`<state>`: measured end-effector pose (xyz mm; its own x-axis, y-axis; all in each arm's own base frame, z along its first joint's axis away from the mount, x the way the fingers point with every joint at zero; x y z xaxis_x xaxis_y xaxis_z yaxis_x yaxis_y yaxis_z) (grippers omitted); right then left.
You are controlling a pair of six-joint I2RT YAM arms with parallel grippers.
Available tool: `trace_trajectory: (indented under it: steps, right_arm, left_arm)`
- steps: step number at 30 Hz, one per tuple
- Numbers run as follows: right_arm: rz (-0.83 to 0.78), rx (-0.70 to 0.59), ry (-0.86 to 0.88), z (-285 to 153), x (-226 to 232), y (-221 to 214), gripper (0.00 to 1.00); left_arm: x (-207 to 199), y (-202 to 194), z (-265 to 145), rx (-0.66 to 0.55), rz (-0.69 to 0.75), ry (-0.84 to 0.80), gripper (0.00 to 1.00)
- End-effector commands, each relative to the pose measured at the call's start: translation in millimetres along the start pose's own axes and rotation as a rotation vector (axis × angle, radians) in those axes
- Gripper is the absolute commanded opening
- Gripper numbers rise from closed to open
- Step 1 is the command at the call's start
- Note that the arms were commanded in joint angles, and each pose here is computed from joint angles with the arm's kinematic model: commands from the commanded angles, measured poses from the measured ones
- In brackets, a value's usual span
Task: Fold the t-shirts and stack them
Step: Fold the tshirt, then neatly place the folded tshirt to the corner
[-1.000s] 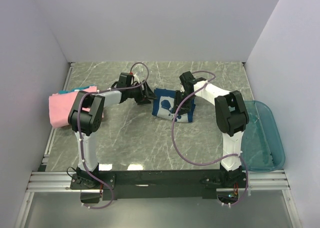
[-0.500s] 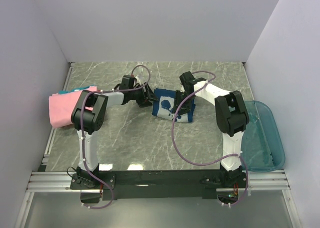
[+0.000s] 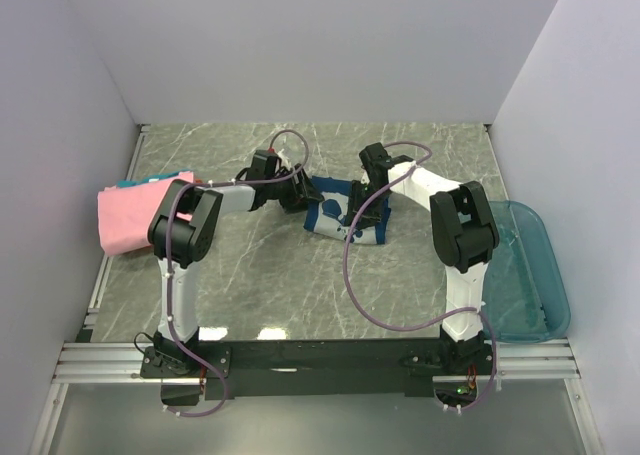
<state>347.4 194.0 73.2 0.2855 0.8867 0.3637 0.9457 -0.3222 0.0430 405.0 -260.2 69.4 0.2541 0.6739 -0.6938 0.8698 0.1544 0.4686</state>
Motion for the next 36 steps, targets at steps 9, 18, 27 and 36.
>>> trace_trajectory:
  steps: [9, 18, 27, 36]
  right_arm:
    - [-0.001, 0.023, -0.078, 10.5, -21.0, -10.4, 0.52]
    - [-0.013, 0.006, -0.067, -1.8, -17.6, -10.4, 0.53]
    - [-0.066, -0.092, -0.078, -46.6, -11.8, -2.2, 0.57]
    - [-0.083, -0.107, -0.050, -56.8, -12.0, 4.4, 0.57]
  left_arm:
    - [22.9, -45.3, 28.2, 0.132, -0.002, 0.138, 0.45]
    - [25.5, -31.1, 22.7, 0.141, 0.088, 0.254, 0.00]
    - [-1.2, 13.9, -40.0, 0.137, 0.391, 0.414, 0.00]
    - [-18.9, 25.6, -111.5, 0.154, 0.599, 0.537, 0.00]
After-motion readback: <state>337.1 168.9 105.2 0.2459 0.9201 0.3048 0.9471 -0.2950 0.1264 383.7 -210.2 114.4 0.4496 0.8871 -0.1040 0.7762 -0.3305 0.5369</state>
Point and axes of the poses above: each gripper's point midway between its finger pads, its own z axis out along the fingers, its own x axis along the line the jaws close on, y = z × x, the point moved 5 cm from there along -z, back along the fingers, and after that the axes turned 12 degrees about z, right-handed, at the moved point
